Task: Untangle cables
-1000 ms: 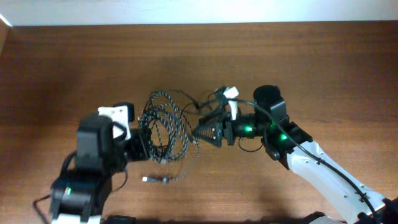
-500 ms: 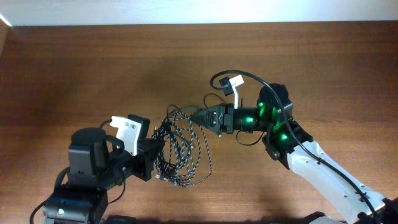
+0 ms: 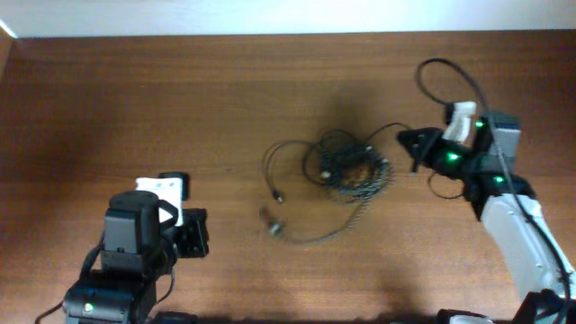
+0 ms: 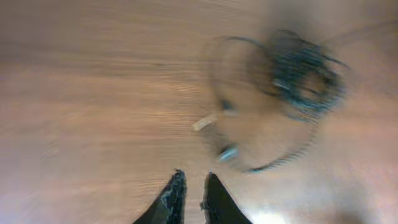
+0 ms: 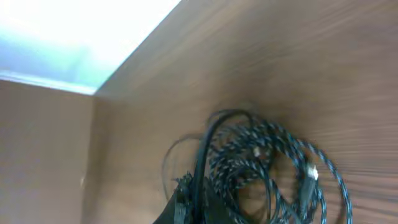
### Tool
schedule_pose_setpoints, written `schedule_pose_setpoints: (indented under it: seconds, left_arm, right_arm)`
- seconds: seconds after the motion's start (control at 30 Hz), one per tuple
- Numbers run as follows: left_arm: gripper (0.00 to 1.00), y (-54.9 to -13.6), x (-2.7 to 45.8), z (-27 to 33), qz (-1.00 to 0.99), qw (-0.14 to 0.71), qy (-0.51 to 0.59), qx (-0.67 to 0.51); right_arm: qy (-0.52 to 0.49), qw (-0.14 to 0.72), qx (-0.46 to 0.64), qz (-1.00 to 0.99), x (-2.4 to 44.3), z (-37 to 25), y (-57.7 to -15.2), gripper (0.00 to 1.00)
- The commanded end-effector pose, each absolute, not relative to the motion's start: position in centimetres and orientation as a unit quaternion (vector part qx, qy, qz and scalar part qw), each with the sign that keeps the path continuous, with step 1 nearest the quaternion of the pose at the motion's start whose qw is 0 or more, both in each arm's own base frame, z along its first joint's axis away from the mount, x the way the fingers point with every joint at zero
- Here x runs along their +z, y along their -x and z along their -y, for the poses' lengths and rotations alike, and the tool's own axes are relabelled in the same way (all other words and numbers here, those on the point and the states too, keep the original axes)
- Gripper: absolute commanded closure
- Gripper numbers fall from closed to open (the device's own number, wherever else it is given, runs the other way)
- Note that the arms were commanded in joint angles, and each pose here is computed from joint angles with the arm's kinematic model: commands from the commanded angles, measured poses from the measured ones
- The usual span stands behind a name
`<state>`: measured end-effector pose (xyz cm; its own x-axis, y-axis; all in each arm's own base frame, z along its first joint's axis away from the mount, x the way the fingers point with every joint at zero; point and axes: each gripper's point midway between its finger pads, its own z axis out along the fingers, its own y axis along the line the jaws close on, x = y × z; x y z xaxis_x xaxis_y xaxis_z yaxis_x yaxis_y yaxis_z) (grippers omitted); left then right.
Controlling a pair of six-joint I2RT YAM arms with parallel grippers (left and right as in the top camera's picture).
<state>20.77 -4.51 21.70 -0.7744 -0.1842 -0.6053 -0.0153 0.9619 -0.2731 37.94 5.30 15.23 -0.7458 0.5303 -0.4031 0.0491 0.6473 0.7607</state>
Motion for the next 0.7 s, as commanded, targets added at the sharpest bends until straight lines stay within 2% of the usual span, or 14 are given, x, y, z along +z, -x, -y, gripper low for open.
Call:
schedule_pose_setpoints:
  seconds: [0.0, 0.03, 0.07, 0.1, 0.2, 0.27, 0.37, 0.53, 0.67]
  left_arm:
    - [0.51, -21.2, 21.7, -0.3, -0.896, 0.352, 0.266, -0.060]
    - [0.27, -21.4, 21.7, -0.1, -0.891, 0.350, 0.282, -0.073]
    - [0.09, -21.6, 21.6, 0.5, -0.893, 0.343, 0.277, -0.089]
    - [0.01, -21.6, 21.4, 1.1, -0.897, 0.332, 0.271, -0.103]
    - [0.01, -21.8, 19.6, 2.4, -0.913, 0.289, 0.262, -0.122]
    - [0.00, -22.2, 18.8, 3.1, -0.919, 0.268, 0.258, -0.132]
    - [0.01, -23.5, 18.7, 5.9, -0.925, 0.249, 0.210, -0.196]
    - [0.01, -24.5, 21.3, 10.5, -0.909, 0.271, 0.075, -0.307]
    - [0.00, -24.3, 21.8, 11.2, -0.904, 0.270, 0.053, -0.326]
  right_arm:
    - [-0.206, 0.319, 0.357, -0.854, 14.5, -1.7, -37.7, 0.96]
    - [-0.199, 0.314, 0.372, -0.851, 14.8, -2.1, -37.5, 0.96]
    - [-0.176, 0.304, 0.410, -0.842, 15.7, -3.6, -37.1, 0.96]
    - [-0.143, 0.296, 0.456, -0.827, 17.0, -5.2, -36.6, 0.96]
    - [0.007, 0.285, 0.609, -0.740, 24.9, -11.0, -35.0, 0.96]
    - [0.100, 0.310, 0.640, -0.696, 29.9, -13.6, -33.9, 0.96]
    - [0.228, 0.406, 0.639, -0.613, 37.1, -16.5, -31.3, 0.96]
    - [0.268, 0.417, 0.643, -0.584, 42.5, -18.4, -30.6, 0.96]
    - [0.277, 0.437, 0.624, -0.585, 48.0, -18.5, -31.3, 0.96]
